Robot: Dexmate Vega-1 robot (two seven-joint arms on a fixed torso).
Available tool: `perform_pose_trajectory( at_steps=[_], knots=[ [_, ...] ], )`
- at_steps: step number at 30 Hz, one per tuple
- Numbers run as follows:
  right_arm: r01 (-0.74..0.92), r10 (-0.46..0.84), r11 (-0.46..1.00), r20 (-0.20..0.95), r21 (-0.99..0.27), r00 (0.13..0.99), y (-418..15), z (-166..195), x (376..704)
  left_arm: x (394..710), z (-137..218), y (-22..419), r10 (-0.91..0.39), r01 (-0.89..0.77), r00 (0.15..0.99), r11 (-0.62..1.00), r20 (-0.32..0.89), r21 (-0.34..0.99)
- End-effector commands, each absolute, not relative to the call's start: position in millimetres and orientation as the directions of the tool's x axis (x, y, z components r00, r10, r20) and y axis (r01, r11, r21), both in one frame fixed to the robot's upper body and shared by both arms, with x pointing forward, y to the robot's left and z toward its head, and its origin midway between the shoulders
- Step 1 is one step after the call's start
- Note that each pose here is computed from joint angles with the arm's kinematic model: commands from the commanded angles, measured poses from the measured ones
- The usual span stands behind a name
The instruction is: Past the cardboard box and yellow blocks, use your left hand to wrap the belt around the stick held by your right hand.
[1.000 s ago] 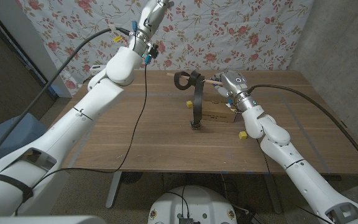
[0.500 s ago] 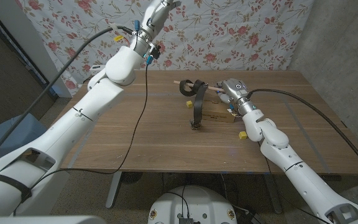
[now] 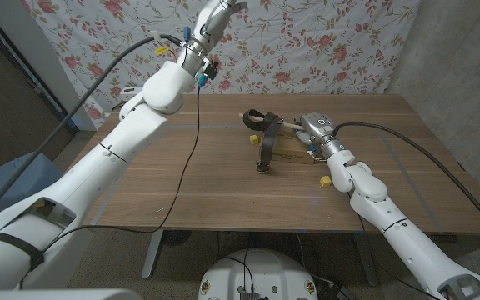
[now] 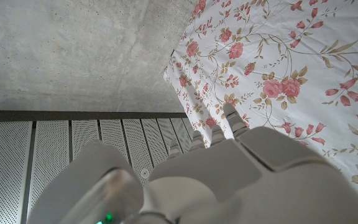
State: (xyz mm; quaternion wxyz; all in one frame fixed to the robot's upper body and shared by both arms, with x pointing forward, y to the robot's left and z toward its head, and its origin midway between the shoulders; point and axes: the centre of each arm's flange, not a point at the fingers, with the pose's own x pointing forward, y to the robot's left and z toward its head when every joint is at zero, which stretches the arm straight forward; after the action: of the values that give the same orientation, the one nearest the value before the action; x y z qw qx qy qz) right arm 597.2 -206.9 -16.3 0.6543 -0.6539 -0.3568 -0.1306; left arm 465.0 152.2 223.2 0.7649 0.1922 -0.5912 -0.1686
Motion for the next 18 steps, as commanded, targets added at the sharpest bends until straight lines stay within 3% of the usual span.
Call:
perform_pose_trajectory(
  at_steps=[1,8,13,18],
  knots=[
    [0.621,0.254,0.069,0.616,-0.781,0.746,-214.3,-20.5,597.2,464.9,223.5,149.7,-0.489,0.035,0.247,0.867,0.836,0.497],
    [0.466,0.299,0.194,0.505,-0.863,0.810,-229.6,-10.0,598.4,461.6,222.5,150.9,-0.490,0.027,0.248,0.866,0.836,0.500],
    [0.501,0.286,0.189,0.536,-0.844,0.794,-230.0,-7.5,592.2,460.1,221.0,151.6,-0.490,0.024,0.250,0.866,0.835,0.500],
    [0.435,0.301,0.332,0.531,-0.837,0.792,-236.9,-5.7,591.0,457.8,219.6,152.9,-0.489,0.021,0.248,0.866,0.836,0.500]
  ],
)
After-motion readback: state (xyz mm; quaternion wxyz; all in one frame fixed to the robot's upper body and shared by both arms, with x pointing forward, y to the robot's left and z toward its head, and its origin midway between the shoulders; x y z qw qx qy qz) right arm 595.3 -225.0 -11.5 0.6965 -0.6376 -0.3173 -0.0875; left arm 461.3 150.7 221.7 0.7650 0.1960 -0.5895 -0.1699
